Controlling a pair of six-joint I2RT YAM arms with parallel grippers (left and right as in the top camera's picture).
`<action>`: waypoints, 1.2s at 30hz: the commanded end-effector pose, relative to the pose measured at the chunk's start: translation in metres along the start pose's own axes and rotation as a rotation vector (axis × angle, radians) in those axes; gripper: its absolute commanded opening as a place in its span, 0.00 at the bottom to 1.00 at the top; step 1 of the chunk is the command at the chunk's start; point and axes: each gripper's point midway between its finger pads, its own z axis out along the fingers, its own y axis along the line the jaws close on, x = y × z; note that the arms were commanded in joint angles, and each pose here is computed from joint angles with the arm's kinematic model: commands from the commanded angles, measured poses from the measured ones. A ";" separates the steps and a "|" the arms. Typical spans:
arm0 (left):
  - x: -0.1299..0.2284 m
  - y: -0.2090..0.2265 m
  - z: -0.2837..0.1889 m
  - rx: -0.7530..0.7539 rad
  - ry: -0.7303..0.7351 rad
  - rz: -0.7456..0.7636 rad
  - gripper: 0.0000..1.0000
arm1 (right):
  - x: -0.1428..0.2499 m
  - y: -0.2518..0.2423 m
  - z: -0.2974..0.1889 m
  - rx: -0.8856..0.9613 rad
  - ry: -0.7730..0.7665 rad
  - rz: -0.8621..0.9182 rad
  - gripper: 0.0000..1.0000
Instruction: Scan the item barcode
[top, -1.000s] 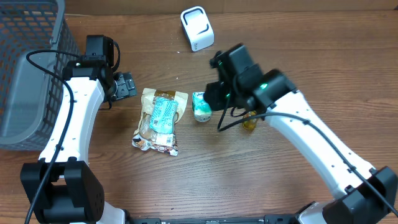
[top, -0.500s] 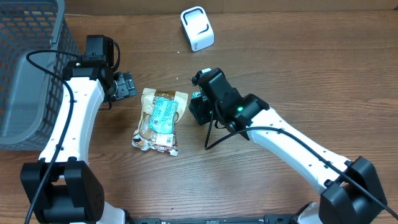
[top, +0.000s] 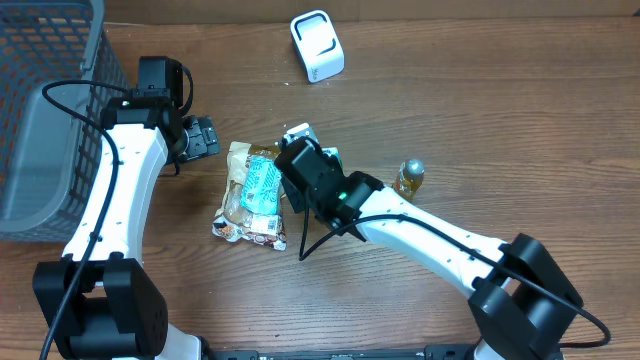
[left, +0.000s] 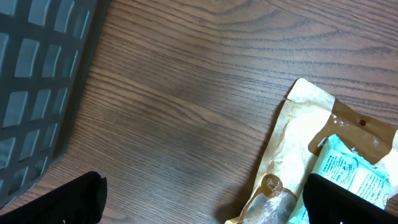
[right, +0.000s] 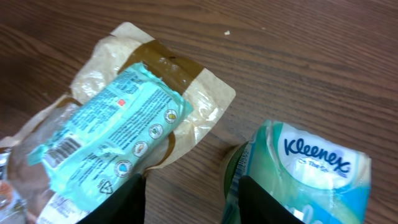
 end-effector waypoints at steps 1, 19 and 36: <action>-0.005 -0.001 -0.005 0.004 -0.020 0.016 0.99 | -0.003 -0.013 0.002 0.086 -0.027 -0.003 0.47; -0.005 -0.001 -0.005 0.004 -0.020 0.016 1.00 | -0.040 -0.006 -0.022 0.052 -0.113 0.019 0.50; -0.005 -0.001 -0.005 0.004 -0.020 0.016 1.00 | -0.044 -0.036 -0.048 0.060 -0.090 0.068 0.54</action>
